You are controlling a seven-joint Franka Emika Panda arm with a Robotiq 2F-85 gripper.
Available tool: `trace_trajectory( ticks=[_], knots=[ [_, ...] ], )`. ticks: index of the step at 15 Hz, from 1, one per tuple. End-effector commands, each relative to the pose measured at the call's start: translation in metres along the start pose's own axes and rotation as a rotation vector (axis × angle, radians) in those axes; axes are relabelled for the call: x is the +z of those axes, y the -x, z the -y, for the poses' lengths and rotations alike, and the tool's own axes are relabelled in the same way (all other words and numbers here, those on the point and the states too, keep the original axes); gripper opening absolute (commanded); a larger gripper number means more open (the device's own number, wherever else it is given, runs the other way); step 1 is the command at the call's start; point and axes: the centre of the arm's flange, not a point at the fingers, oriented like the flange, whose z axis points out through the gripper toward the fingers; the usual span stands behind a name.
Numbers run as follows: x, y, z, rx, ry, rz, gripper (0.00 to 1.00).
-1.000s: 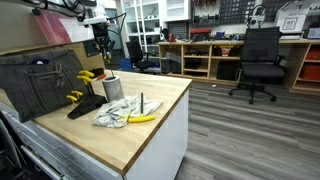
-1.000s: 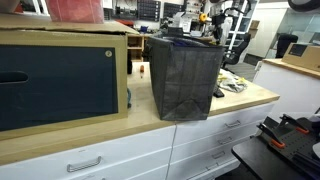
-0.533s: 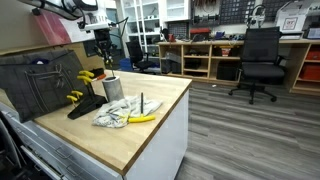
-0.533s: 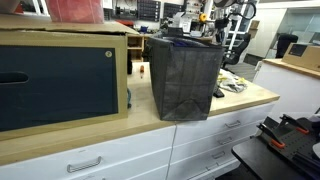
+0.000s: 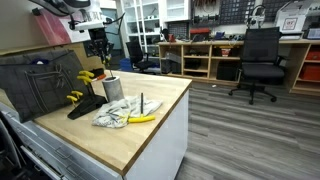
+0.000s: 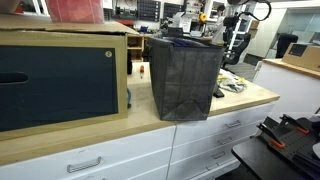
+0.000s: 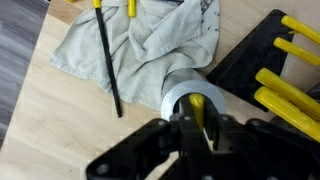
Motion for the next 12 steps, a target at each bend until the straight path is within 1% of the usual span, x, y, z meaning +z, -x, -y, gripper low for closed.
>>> trace_trajectory(
  ticks=[1, 5, 7, 9, 12],
  knots=[
    [-0.015, 0.078, 0.028, -0.019, 0.029, -0.075, 0.04],
    [-0.046, 0.12, 0.038, -0.039, 0.043, -0.125, 0.04],
    [-0.068, 0.144, 0.044, -0.036, 0.057, -0.145, 0.04],
    [-0.095, 0.171, 0.046, -0.012, 0.066, -0.163, 0.04],
    [-0.129, 0.196, 0.043, 0.014, 0.055, -0.174, 0.04]
  ],
)
